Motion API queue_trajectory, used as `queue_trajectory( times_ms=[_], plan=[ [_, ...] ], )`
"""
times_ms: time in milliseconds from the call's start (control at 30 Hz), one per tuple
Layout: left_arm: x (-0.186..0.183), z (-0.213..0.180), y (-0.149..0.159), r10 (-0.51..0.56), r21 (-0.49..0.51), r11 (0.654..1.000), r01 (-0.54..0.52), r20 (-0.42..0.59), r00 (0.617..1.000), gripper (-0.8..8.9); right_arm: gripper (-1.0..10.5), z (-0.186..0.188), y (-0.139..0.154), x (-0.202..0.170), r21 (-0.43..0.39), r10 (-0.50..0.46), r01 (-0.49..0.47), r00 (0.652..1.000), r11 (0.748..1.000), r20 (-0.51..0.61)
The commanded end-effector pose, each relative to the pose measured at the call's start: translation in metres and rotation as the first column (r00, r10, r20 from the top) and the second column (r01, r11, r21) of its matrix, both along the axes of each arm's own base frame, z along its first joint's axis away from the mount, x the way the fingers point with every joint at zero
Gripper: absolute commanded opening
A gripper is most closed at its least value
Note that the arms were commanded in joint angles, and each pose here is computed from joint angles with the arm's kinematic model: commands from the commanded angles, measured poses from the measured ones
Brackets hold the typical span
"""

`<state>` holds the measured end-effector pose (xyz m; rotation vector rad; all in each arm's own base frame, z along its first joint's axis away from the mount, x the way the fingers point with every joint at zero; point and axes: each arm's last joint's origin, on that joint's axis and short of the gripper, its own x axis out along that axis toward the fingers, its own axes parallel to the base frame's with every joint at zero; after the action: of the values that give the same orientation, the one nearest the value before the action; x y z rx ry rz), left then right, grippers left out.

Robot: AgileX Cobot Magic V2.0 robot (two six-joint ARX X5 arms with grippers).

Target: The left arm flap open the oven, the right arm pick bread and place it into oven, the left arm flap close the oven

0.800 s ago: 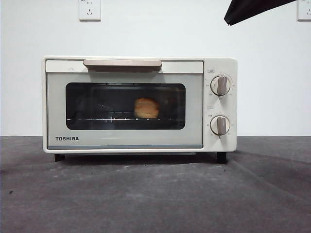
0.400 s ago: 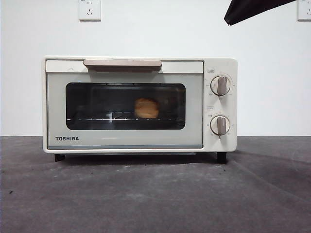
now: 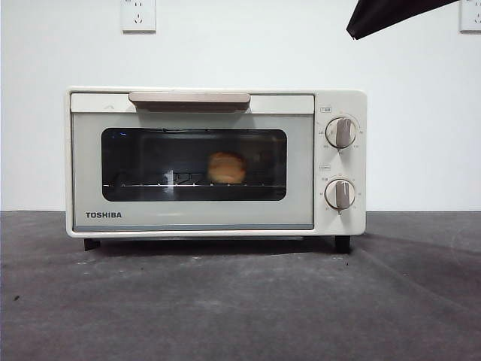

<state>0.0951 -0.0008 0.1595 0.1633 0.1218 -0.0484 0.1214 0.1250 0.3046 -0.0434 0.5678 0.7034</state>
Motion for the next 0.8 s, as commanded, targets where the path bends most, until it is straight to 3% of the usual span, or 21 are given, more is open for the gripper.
queue_trajectory(
  times_ms=[33, 800],
  plan=[
    [0.0005, -0.0102, 0.0002, 0.004, 0.004, 1.0, -0.004, -0.054, 0.999, 0.16, 0.1, 0.0033, 0.0022, -0.0002, 0.016, 0.002, -0.002, 1.0, 1.0, 0.006],
    [0.0005, -0.0101, 0.0003, 0.005, -0.003, 1.0, -0.005, -0.053, 0.999, 0.16, 0.1, 0.0032, 0.0022, -0.0002, 0.014, 0.003, -0.003, 1.0, 1.0, 0.007]
  ],
)
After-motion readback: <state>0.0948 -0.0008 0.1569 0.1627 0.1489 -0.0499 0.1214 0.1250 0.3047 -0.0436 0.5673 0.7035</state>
